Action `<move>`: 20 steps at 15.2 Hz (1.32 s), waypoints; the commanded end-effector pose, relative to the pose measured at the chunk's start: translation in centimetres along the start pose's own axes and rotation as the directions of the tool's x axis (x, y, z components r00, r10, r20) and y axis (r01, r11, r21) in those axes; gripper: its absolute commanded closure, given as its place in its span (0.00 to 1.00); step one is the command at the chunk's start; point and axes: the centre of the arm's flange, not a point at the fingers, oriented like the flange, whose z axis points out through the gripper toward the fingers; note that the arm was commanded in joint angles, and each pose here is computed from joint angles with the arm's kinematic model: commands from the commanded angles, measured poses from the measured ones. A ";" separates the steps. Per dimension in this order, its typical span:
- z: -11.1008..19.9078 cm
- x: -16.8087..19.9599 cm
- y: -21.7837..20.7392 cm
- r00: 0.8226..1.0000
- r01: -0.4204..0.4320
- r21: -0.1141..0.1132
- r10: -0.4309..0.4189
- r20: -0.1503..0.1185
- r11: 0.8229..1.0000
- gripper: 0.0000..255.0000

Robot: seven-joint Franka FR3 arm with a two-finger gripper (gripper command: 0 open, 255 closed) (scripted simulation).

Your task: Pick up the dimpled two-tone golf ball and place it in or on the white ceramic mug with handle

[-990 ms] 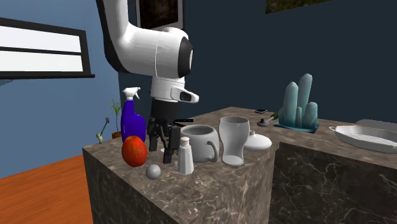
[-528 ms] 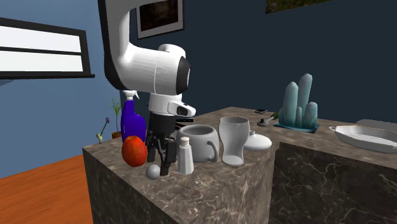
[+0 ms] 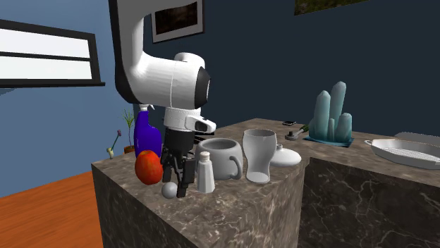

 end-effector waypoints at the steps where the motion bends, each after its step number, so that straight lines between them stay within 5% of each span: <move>1: 0.0 0.0 0.0 1.000 0.000 0.000 0.000 0.000 1.000 1.00; 10: 0.0 0.0 0.0 1.000 0.000 0.000 0.000 0.000 1.000 1.00; 20: -5.2 -1.0 0.0 1.000 0.000 0.000 0.000 0.000 1.000 1.00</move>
